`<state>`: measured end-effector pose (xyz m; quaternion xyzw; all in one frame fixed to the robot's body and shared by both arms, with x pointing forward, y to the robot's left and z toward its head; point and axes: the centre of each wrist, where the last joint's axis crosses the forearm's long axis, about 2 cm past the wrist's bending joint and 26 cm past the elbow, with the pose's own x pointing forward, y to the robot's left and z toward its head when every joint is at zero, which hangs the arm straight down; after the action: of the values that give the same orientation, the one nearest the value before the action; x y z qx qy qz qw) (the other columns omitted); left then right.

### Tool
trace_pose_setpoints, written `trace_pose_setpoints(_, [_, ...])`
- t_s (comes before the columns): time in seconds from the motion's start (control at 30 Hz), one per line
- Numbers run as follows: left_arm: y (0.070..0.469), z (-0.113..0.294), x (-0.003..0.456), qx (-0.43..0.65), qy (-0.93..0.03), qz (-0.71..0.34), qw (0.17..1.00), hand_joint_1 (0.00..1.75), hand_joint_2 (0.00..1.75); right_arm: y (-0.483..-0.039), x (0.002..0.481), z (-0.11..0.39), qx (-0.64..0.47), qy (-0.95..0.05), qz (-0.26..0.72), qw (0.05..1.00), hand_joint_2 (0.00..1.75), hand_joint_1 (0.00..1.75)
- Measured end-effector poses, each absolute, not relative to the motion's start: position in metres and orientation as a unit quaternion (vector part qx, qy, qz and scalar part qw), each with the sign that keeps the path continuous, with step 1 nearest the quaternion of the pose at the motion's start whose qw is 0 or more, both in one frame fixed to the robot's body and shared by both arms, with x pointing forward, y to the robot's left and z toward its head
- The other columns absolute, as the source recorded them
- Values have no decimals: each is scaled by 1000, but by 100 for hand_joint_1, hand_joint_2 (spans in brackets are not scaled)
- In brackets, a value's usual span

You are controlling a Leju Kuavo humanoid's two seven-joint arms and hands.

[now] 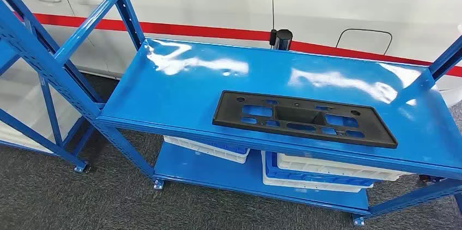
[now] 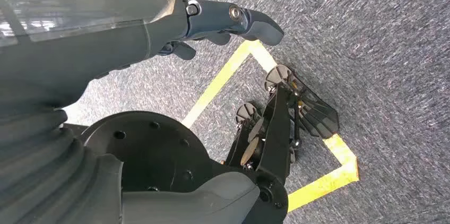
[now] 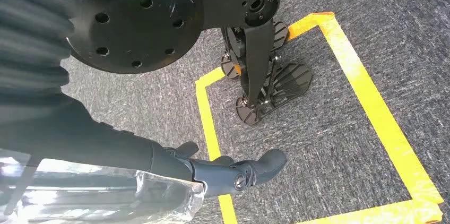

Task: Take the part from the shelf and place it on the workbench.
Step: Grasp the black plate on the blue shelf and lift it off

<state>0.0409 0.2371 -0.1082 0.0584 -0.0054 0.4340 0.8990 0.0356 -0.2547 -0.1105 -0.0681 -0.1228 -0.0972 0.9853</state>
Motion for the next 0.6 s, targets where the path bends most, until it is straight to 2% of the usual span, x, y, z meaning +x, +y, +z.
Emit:
trace_pose_setpoints(0.2, [235,-108,40,59,-5,437,898,0,175,-252,34,-110,-87,-158,-91,979,175,0])
trace_pose_setpoints(0.43, [229,-108,40,48,-17,437,898,0,175,-252,33,-109,-127,-407,-38,904,175,0])
trace_pose_setpoints(0.6, [233,-108,39,41,-22,440,897,0,175,-277,77,-77,-137,-514,82,843,175,0])
